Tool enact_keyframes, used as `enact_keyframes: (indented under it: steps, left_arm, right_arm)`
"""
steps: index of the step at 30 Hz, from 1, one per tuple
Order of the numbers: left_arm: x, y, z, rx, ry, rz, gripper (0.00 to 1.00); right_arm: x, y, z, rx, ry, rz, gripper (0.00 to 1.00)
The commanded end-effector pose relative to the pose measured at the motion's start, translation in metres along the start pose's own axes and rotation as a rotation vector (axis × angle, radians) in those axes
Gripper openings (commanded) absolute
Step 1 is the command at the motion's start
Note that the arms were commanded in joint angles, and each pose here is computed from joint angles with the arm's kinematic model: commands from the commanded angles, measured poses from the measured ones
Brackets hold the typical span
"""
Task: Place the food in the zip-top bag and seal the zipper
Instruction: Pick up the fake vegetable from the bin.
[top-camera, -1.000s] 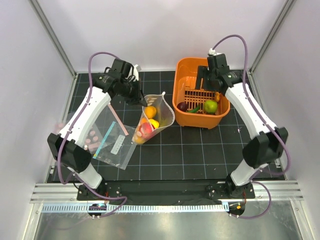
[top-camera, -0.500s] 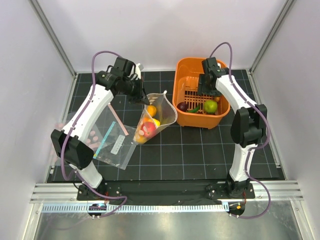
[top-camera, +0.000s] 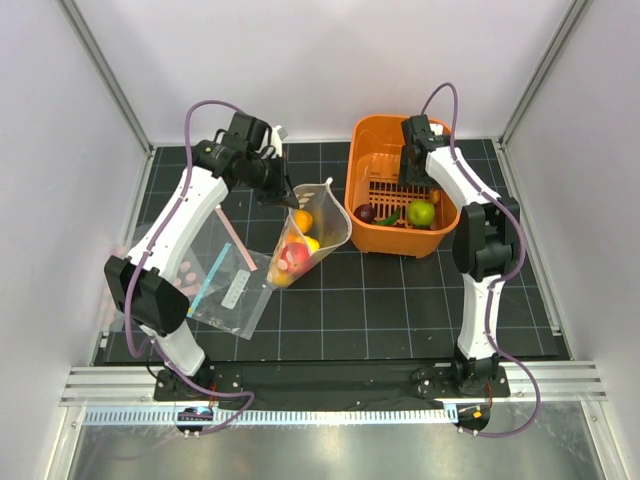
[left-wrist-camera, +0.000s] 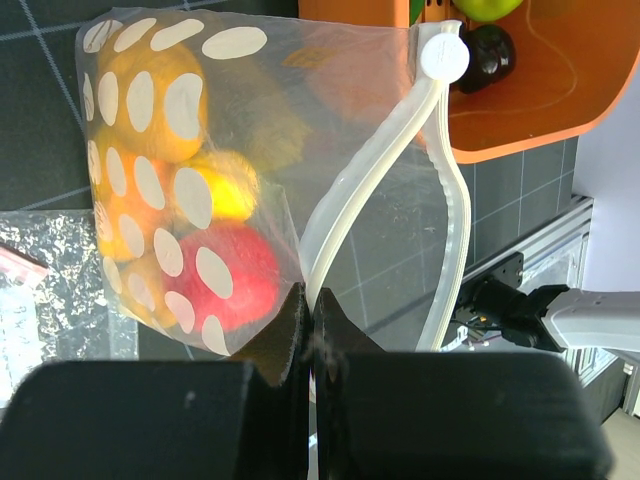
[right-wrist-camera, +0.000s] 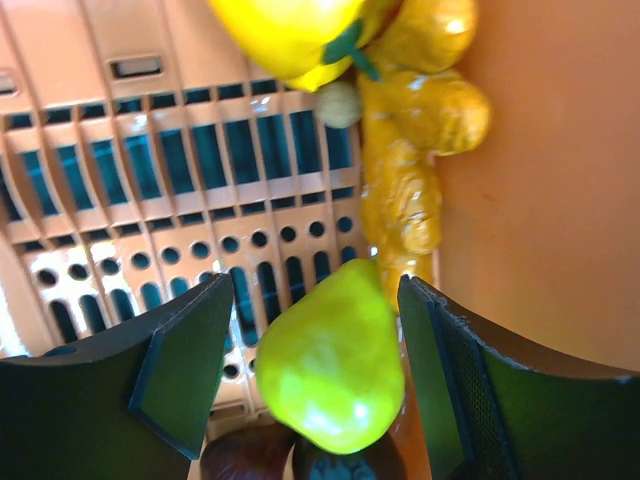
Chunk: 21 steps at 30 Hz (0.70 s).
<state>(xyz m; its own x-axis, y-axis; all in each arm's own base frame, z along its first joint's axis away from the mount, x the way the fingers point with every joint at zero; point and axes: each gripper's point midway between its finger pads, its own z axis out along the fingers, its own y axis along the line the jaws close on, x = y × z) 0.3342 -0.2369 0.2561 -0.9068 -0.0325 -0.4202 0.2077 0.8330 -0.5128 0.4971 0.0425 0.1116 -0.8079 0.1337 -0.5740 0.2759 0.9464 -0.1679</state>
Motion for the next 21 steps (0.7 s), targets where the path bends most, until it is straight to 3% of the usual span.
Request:
enact_keyframes:
  steps: [1, 14, 16, 21]
  left_arm:
    - [-0.009, -0.007, -0.01, 0.028, -0.039, 0.027, 0.0]
    - [-0.004, -0.002, -0.018, 0.004, -0.041, 0.044, 0.0]
    - [-0.003, -0.002, -0.017, 0.004, -0.038, 0.044, 0.0]
    - [-0.006, -0.002, -0.015, 0.015, -0.035, 0.038, 0.0]
  right_arm:
    - [-0.022, -0.02, -0.011, 0.067, -0.096, 0.046, 0.75]
    - [-0.033, -0.037, 0.018, 0.083, -0.156, 0.051, 0.73]
    - [-0.031, -0.032, 0.027, 0.073, -0.146, 0.045, 0.69]
    - [-0.032, -0.026, 0.027, 0.043, -0.14, 0.048, 0.45]
